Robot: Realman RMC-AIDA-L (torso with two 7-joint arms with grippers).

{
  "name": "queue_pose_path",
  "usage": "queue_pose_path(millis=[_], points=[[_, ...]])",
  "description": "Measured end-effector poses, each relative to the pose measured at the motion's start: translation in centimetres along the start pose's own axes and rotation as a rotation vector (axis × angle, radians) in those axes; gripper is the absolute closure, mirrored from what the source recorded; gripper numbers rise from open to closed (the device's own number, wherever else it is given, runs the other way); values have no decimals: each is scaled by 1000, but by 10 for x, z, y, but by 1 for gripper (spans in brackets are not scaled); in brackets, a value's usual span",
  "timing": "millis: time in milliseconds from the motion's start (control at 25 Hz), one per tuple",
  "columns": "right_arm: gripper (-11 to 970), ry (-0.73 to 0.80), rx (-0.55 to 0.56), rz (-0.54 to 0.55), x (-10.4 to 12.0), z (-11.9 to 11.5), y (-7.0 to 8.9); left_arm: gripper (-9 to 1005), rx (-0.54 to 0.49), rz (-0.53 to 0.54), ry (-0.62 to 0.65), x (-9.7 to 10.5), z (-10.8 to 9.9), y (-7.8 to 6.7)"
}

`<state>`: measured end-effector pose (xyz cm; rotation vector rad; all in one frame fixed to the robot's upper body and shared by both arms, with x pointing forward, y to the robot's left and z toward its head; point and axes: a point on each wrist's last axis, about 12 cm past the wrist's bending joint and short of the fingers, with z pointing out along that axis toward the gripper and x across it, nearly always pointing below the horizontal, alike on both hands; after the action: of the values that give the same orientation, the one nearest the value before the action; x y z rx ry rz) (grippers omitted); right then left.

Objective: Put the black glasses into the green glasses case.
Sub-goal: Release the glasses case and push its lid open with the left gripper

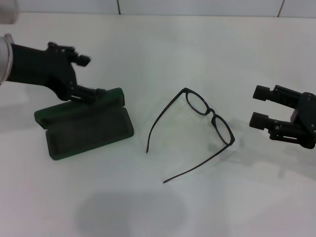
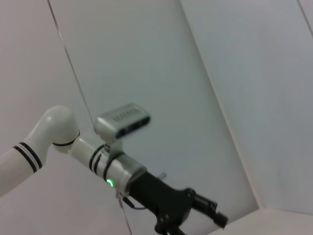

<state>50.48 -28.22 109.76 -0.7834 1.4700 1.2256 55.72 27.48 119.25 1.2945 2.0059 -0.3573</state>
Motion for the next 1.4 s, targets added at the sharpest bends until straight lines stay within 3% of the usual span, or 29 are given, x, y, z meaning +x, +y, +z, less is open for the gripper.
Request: queue_pose_path(millis=[200,840,1160,1400], points=[[147,-3,5,-6,-1,1,-1,134,-9,15,159,-1,17,1],[147,6,36,-32,0,5,-7,140,16,-37,293,8,42,7],[147,-7,53,-23,3,3,-7,198,22,-21,298,5,46,7],[147,-24,70,-21,3,0,-6,383,30,-22,306,7,48,5]])
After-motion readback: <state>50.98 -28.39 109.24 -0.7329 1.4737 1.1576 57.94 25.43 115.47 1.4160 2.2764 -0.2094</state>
